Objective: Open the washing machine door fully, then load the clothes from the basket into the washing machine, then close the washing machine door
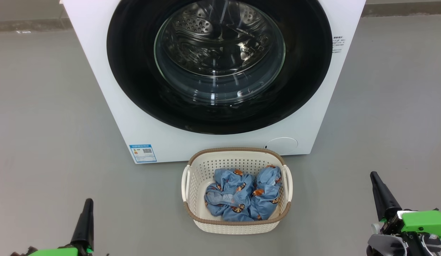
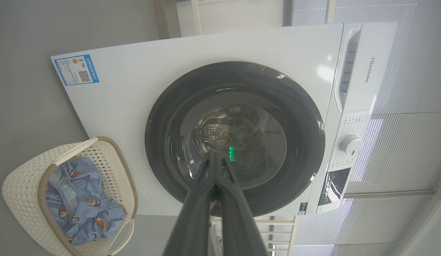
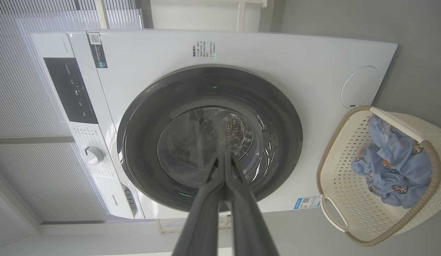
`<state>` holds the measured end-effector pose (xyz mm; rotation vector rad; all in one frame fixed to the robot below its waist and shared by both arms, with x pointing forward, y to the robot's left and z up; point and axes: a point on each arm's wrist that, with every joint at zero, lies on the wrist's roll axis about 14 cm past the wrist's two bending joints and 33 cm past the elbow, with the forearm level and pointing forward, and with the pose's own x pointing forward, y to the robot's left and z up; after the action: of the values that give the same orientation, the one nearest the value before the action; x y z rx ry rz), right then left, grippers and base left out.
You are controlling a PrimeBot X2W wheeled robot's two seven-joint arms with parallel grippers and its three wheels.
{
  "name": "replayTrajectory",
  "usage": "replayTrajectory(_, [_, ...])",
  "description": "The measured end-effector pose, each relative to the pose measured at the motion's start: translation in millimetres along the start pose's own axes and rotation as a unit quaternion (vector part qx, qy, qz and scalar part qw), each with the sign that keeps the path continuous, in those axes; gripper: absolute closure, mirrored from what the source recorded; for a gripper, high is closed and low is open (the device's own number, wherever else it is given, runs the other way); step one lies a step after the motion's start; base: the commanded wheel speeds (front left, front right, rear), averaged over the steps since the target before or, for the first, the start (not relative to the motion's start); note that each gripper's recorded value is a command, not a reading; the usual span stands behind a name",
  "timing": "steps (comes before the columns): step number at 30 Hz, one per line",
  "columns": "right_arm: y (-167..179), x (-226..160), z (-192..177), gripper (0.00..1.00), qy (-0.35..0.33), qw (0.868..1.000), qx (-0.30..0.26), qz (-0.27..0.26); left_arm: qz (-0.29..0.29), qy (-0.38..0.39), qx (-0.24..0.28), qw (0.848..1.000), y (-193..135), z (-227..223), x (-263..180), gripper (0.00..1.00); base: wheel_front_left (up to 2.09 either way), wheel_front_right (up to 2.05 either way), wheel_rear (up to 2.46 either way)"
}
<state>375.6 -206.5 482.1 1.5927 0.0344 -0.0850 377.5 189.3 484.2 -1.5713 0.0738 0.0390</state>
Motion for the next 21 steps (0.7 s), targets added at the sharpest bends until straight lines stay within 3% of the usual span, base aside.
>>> replayTrajectory(1, [0, 0, 0, 1.00, 0.000, 1.000, 0.000, 0.000, 0.000, 0.000, 0.000, 1.000, 0, 0, 0, 1.00, 0.00, 0.00, 0.00])
replayTrajectory(2, [0, 0, 0, 0.00, 0.000, 1.000, 0.000, 0.000, 0.000, 0.000, 0.000, 1.000, 0, 0, 0, 0.00, 0.00, 0.00, 0.00])
replayTrajectory(7, [-32, -13, -4, 0.00, -0.002, 0.999, 0.011, -0.047, 0.041, 0.001, -0.010, 0.999, 28, -5, -12, 0.00, 0.00, 0.00, 0.00])
replayTrajectory(21, [-25, -10, -5, 0.00, -0.008, 0.999, 0.009, -0.037, 0.027, -0.009, -0.009, 1.000, 19, -2, -9, 0.00, 0.00, 0.00, 0.00])
